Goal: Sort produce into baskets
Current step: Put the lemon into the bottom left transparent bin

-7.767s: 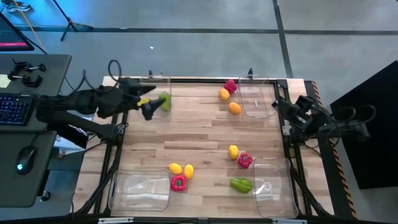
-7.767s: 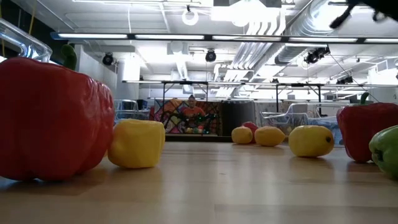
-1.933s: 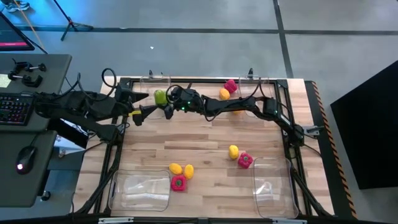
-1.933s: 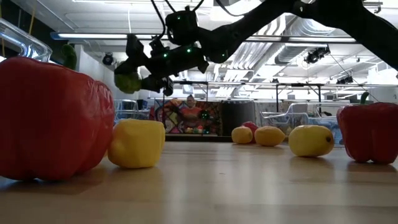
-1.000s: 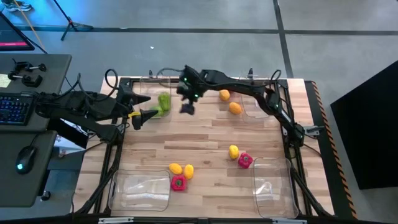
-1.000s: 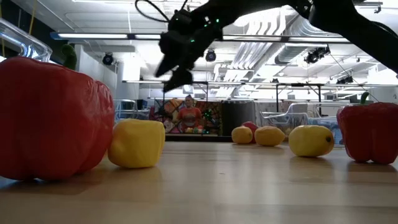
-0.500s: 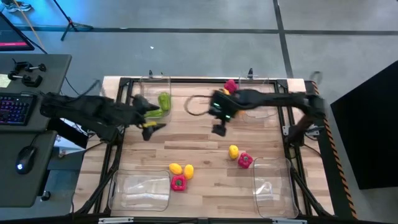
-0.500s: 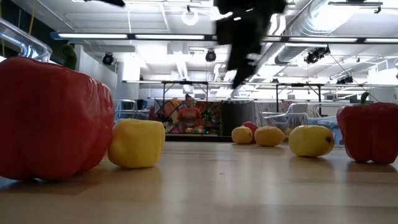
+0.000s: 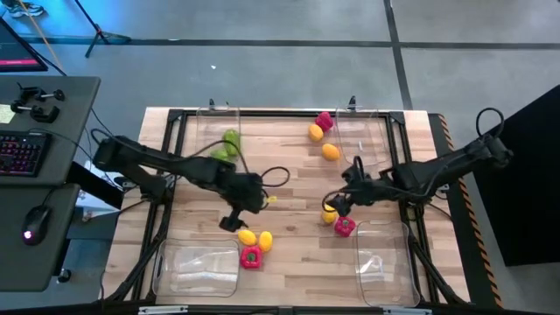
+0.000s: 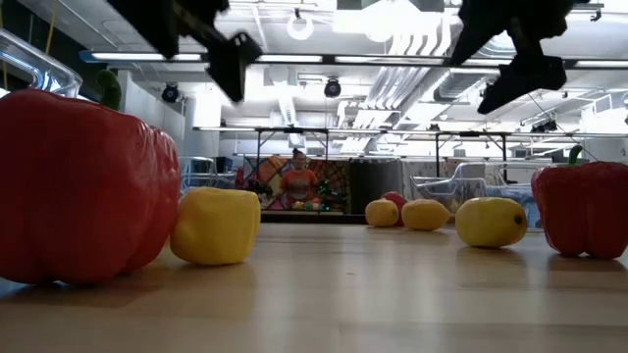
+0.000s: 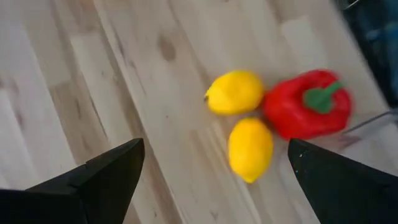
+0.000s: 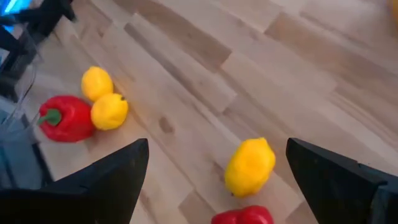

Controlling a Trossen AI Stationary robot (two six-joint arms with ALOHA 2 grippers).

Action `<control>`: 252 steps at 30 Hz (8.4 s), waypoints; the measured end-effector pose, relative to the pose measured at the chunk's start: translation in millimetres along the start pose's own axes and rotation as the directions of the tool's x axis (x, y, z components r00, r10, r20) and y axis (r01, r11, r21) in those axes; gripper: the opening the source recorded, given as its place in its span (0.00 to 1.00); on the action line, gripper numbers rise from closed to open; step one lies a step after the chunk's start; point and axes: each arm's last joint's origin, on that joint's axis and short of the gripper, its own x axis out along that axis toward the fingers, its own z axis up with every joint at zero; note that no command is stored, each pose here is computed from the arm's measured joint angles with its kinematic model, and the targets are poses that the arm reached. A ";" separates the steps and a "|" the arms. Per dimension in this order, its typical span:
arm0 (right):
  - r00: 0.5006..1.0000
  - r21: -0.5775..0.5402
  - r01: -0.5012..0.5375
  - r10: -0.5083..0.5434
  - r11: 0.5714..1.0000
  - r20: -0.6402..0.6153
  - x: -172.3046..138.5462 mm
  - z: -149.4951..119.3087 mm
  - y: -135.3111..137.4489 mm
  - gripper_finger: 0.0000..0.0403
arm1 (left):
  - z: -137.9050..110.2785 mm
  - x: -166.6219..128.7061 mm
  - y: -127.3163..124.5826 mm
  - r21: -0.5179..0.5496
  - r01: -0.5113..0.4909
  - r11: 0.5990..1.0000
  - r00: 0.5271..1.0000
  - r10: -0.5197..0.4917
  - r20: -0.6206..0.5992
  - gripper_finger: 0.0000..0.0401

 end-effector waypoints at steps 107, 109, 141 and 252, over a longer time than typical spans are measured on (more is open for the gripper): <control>0.967 -0.234 0.188 -0.138 0.954 0.214 7.9 -6.9 -3.5 0.92 | -29.6 80.8 -5.5 -0.792 -0.383 0.476 0.874 -0.091 -0.477 0.96; 0.964 -0.233 0.194 -0.142 0.953 0.223 7.9 -6.7 -3.6 0.92 | -29.1 81.2 -6.7 -0.801 -0.390 0.454 0.876 -0.087 -0.475 0.96; 0.960 -0.266 0.224 -0.165 0.938 0.228 7.6 -7.2 -5.8 0.92 | -41.3 98.8 -19.3 -0.853 -0.363 0.376 0.888 -0.138 -0.439 0.60; 0.807 0.003 0.379 -0.329 0.925 -0.490 128.7 -12.3 3.5 0.87 | -51.4 -150.8 -15.3 -0.688 -0.085 0.721 0.679 0.547 0.489 0.94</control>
